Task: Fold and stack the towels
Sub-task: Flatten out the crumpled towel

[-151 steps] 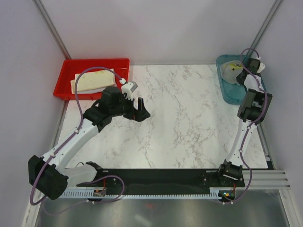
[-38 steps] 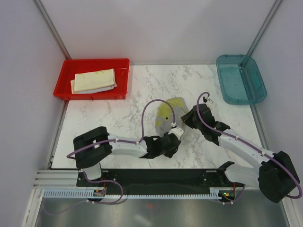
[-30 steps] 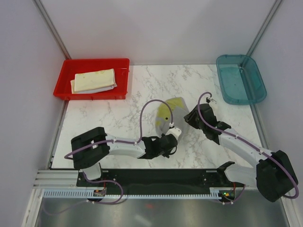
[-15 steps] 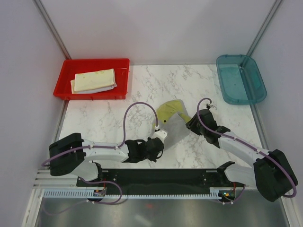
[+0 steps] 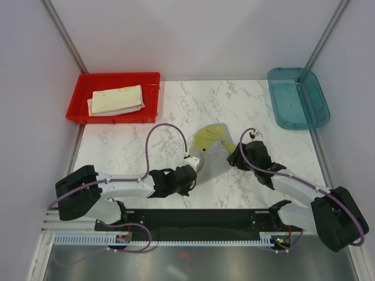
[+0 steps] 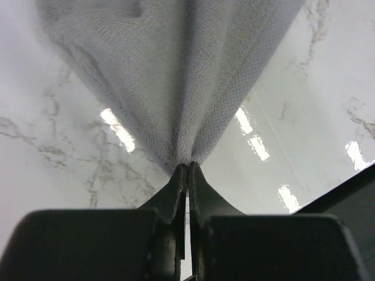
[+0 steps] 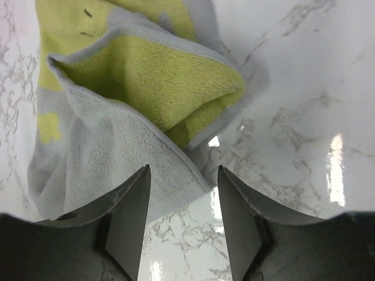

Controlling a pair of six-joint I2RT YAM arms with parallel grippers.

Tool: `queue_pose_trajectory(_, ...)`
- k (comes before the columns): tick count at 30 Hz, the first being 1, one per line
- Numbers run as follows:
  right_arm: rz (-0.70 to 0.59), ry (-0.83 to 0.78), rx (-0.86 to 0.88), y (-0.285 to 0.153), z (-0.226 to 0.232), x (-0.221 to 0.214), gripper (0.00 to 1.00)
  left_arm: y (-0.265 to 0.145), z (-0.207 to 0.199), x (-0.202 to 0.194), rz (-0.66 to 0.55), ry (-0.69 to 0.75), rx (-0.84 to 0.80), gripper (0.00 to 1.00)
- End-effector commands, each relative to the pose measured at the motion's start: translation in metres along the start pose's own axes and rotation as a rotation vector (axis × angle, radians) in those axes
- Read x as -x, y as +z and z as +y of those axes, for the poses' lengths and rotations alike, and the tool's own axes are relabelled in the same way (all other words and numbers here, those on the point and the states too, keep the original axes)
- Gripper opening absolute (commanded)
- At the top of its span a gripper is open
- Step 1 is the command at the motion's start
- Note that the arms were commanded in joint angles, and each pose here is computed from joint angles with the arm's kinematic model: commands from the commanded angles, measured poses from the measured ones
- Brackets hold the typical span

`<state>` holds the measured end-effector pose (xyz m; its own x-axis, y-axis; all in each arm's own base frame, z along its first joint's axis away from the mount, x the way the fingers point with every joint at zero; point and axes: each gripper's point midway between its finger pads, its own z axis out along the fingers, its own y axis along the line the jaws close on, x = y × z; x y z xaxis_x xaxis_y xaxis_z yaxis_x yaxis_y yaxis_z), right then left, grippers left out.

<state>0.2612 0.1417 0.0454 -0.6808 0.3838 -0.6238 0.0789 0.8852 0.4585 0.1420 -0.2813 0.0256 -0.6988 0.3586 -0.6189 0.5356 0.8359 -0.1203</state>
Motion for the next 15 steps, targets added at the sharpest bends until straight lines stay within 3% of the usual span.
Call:
queue_pose_trajectory(1, 0.051, -0.08, 0.185, 0.008, 0.029, -0.005, 0.57, -0.01, 0.01, 0.012, -0.036, -0.086, -0.02, 0.02)
queue_pose_trajectory(9, 0.123, -0.07, 0.283, 0.012, 0.037, -0.028, 0.52, -0.011, 0.017, 0.018, -0.04, -0.094, -0.025, 0.02)
queue_pose_trajectory(14, 0.134, -0.049, 0.274, -0.001, 0.033, -0.032, 0.36, -0.01, 0.017, 0.019, -0.038, -0.091, -0.022, 0.02)
queue_pose_trajectory(15, 0.132, -0.041, 0.262, -0.003, 0.031, -0.032, 0.23, -0.01, 0.017, 0.019, -0.039, -0.09, -0.02, 0.02)
